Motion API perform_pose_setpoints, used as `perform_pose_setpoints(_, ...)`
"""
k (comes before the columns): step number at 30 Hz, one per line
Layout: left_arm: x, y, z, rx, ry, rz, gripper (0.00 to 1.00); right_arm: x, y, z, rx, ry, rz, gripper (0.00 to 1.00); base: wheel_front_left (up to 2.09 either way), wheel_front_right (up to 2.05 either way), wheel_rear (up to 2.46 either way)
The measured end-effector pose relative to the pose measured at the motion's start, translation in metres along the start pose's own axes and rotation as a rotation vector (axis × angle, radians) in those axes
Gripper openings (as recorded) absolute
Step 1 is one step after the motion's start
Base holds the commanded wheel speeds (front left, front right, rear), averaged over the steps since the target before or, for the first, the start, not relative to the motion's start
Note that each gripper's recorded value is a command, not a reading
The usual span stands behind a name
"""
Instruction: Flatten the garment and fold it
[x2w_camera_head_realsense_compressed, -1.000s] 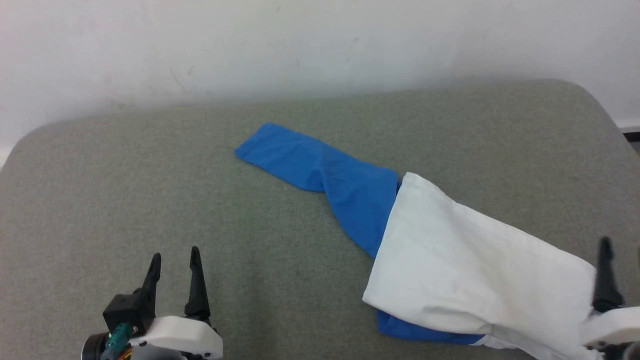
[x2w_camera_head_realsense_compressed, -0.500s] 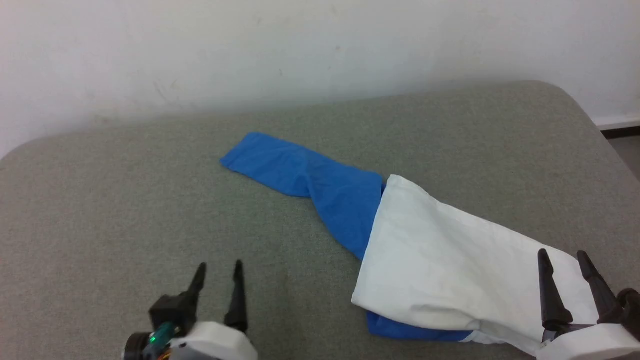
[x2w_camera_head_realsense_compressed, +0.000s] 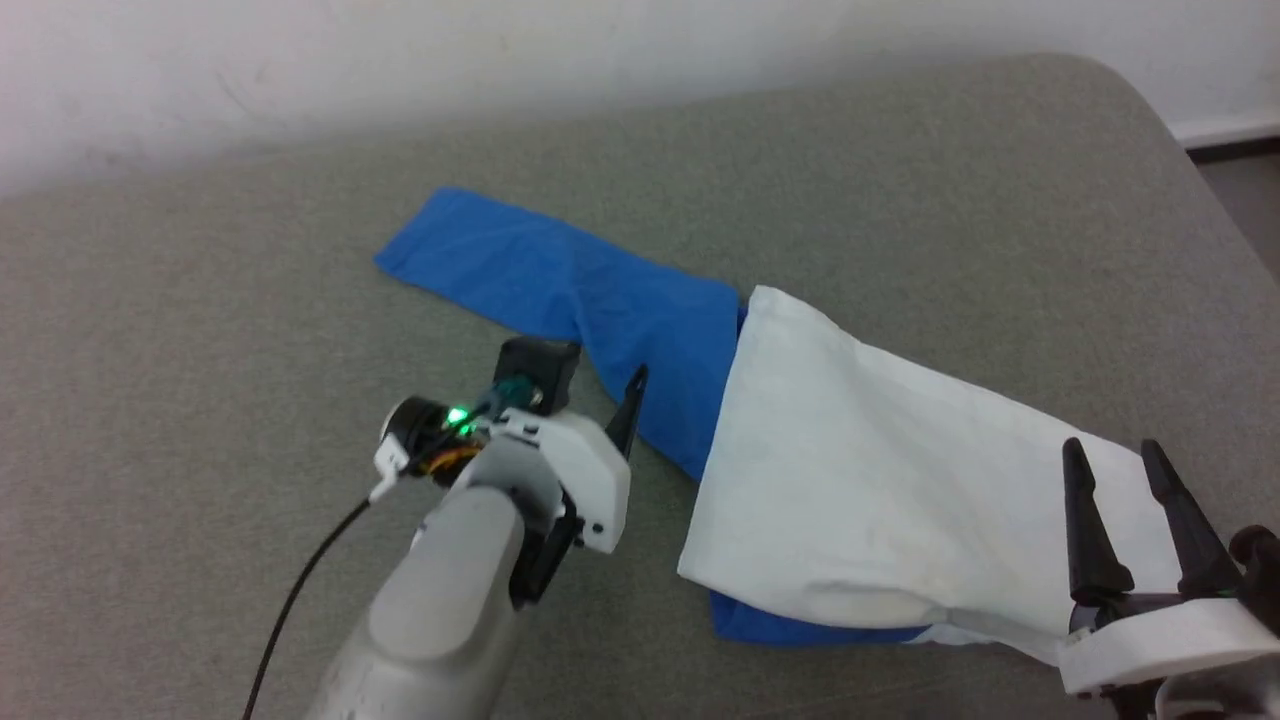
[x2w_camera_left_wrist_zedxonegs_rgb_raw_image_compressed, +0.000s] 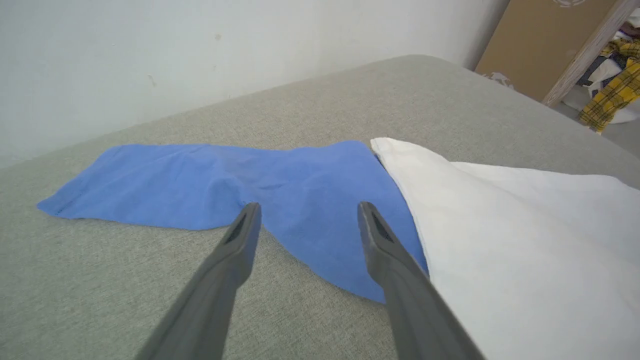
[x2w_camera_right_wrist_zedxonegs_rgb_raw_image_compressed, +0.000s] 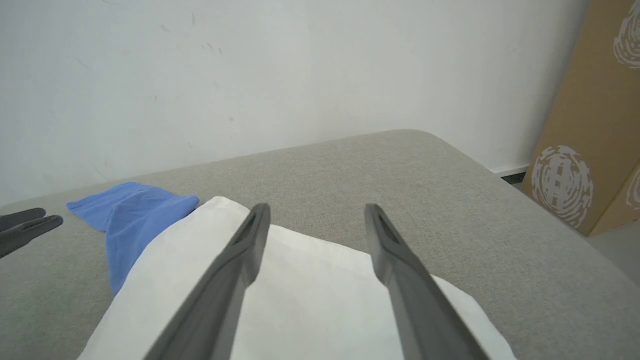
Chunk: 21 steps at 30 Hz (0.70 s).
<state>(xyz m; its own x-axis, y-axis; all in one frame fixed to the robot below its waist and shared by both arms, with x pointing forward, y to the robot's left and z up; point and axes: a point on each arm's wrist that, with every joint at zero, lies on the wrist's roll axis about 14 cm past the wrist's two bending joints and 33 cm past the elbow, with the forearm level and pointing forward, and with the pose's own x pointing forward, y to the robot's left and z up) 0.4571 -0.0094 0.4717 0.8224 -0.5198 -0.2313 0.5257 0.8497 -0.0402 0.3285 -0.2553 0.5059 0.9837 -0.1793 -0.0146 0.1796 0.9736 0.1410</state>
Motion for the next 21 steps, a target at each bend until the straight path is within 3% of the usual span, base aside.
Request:
perform_pose_setpoints(10,0.039,-0.004,-0.076,0.119,0.419,-0.097,1.00,0.004,-0.017,-0.028,0.017,0.073,-0.065,1.00,0.00,0.00,0.00)
perform_pose_setpoints(15,0.047,-0.008,-0.088,0.205,0.592,-0.142,1.00,-0.001,-0.025,-0.036,0.021,0.093,-0.095,1.00,0.00,0.00,0.00)
perform_pose_setpoints(16,0.048,-0.011,-0.090,0.211,0.621,-0.153,0.81,-0.001,-0.026,-0.036,0.023,0.093,-0.097,1.00,0.00,0.00,0.00)
perform_pose_setpoints(17,0.048,-0.013,-0.089,0.206,0.630,-0.160,0.19,-0.001,-0.026,-0.036,0.027,0.092,-0.100,1.00,0.00,0.00,0.00)
perform_pose_setpoints(18,0.050,-0.015,-0.087,0.206,0.620,-0.168,0.00,-0.001,-0.027,-0.036,0.029,0.091,-0.103,1.00,0.00,0.00,0.00)
perform_pose_setpoints(21,0.053,-0.022,-0.080,0.201,0.556,-0.184,0.00,-0.002,-0.029,-0.037,0.031,0.091,-0.109,1.00,0.00,0.00,0.00)
